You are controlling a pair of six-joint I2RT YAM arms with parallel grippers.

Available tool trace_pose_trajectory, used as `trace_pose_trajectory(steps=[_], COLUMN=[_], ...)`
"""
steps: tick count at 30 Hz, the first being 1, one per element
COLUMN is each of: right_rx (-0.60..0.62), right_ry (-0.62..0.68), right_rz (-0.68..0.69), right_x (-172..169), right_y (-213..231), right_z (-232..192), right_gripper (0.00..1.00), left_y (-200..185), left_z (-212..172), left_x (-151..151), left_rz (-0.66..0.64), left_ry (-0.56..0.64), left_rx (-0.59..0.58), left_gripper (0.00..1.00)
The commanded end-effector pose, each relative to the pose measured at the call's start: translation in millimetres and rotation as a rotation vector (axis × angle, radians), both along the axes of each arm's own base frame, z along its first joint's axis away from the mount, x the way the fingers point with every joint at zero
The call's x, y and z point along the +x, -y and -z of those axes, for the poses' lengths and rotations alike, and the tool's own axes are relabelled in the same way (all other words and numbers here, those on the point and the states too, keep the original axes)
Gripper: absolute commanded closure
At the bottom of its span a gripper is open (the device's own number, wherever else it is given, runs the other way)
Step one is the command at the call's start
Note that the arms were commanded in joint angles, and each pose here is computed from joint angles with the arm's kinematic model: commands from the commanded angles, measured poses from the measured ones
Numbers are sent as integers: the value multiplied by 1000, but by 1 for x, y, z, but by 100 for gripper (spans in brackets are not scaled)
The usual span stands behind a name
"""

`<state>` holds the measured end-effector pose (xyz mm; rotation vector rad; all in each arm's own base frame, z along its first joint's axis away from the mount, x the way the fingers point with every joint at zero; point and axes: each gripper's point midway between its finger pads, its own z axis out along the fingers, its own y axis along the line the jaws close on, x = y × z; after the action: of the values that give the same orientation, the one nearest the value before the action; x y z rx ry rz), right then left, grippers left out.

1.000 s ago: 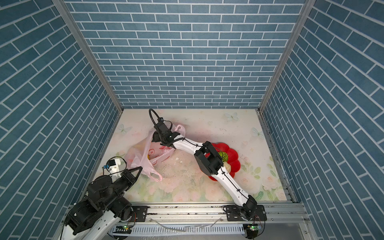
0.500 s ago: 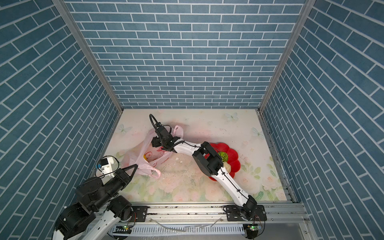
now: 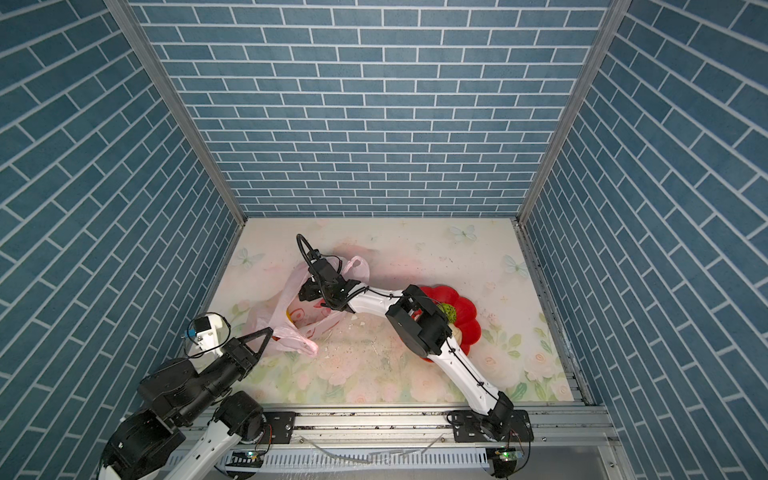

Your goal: Take the fake fruits out of the plastic bag

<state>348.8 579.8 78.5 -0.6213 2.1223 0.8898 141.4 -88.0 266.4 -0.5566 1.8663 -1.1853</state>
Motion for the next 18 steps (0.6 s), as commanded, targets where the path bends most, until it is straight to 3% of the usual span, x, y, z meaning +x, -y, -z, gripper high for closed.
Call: trace_pose_trajectory(steps=[1, 9, 18], right_rx=[80, 94, 77], right_ry=[6, -8, -57], right_rz=[39, 109, 179], right_x=[2, 16, 29], right_y=[-14, -20, -17], right_z=[-28, -27, -10], right_gripper=[14, 11, 12], left_y=[7, 37, 53], left_z=[-6, -5, -32], left_x=[-4, -5, -14], left_rz=[46, 189, 310], left_ry=[26, 43, 143], left_rx=[-41, -100, -97], left_gripper=[100, 100, 100])
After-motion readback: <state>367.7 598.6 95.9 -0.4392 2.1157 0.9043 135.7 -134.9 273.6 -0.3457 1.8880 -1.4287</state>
